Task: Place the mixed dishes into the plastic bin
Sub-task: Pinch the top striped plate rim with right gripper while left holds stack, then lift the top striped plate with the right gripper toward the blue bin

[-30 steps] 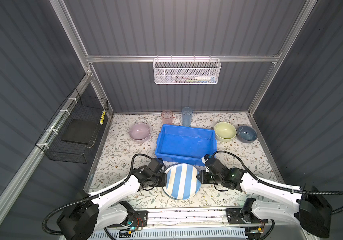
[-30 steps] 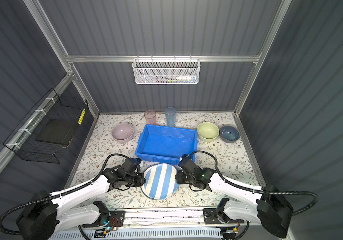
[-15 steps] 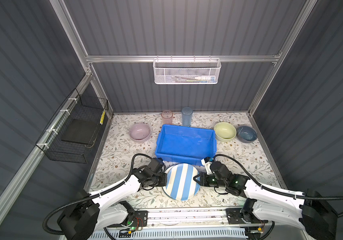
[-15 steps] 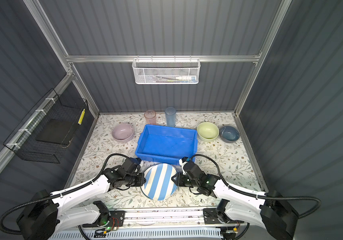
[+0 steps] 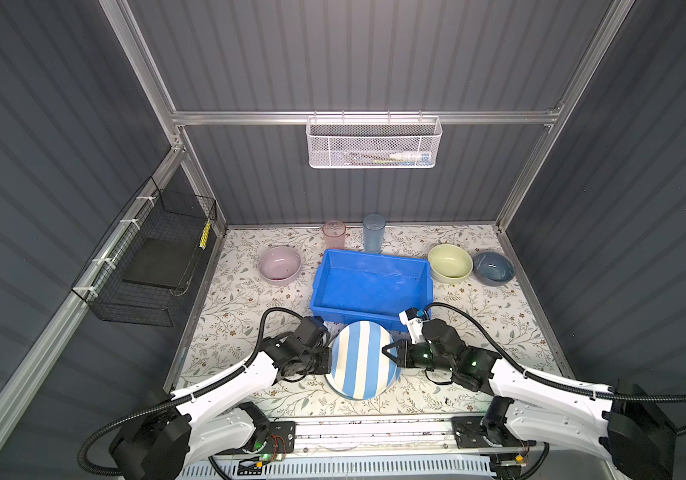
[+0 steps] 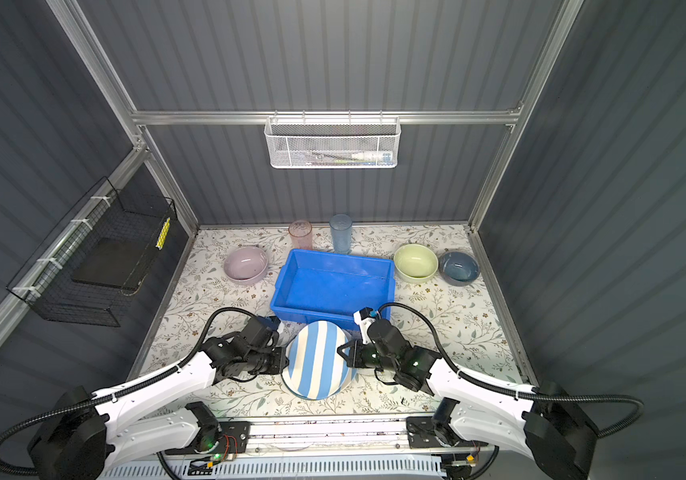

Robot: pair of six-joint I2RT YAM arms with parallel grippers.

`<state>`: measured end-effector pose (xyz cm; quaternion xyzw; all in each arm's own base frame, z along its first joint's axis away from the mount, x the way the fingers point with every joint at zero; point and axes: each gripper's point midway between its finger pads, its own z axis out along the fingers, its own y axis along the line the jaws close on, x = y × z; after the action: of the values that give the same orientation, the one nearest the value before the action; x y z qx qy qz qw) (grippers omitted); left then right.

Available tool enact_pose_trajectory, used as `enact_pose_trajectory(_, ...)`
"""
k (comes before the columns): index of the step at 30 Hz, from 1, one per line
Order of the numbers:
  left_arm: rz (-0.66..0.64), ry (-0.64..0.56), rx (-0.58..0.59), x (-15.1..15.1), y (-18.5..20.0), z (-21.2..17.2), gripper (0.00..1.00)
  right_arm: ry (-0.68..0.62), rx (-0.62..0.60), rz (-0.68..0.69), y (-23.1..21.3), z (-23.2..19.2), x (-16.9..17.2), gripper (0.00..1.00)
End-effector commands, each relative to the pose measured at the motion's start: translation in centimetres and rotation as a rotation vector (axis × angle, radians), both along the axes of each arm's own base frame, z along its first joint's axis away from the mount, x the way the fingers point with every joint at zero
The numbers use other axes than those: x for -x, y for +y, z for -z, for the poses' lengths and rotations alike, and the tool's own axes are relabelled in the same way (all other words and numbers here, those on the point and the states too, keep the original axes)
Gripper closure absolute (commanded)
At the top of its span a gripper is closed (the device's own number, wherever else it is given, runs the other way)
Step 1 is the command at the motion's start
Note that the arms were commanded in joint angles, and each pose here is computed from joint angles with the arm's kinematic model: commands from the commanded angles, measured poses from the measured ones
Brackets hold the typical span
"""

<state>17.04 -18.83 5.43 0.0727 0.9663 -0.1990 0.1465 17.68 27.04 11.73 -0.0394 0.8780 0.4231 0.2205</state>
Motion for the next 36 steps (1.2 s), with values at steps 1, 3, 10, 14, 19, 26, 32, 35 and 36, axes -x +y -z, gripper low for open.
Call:
enact_pose_trajectory(1, 0.011, -0.018, -0.078, 0.2, 1.5, -0.8, 0.85, -0.046, 0.012, -0.009, -0.1, -1.5, -0.2, 0.99)
enact_pose_trajectory(3, 0.008, -0.037, -0.090, 0.0, 1.8, -1.3, 0.85, -0.063, 0.026, -0.016, -0.3, -2.2, -0.2, 1.00)
enact_pose_trajectory(10, -0.016, -0.101, -0.128, -1.0, 2.6, -3.7, 0.70, -0.126, 0.057, -0.005, -1.0, -4.9, -0.6, 1.00)
enact_pose_trajectory(14, -0.027, -0.154, -0.132, -1.8, 2.7, -5.8, 0.53, -0.171, 0.057, 0.005, -1.5, -7.1, -1.0, 1.00)
enact_pose_trajectory(19, -0.049, -0.208, -0.161, -3.8, 3.4, -8.4, 0.49, -0.244, 0.074, 0.046, -2.4, -10.3, -2.6, 1.00)
enact_pose_trajectory(26, -0.102, -0.262, -0.094, -8.3, 4.8, -12.3, 0.50, -0.279, 0.043, 0.192, -4.8, -14.4, -6.8, 1.00)
enact_pose_trajectory(32, -0.086, -0.277, -0.126, -12.4, 4.7, -14.0, 0.49, -0.280, 0.055, 0.252, -5.9, -15.6, -10.1, 1.00)
enact_pose_trajectory(35, -0.079, -0.271, -0.109, -14.5, 4.6, -13.8, 0.51, -0.282, 0.049, 0.273, -5.7, -15.9, -11.5, 1.00)
enact_pose_trajectory(36, -0.078, -0.261, -0.114, -15.1, 4.8, -13.5, 0.51, -0.285, 0.057, 0.284, -5.7, -15.8, -12.1, 1.00)
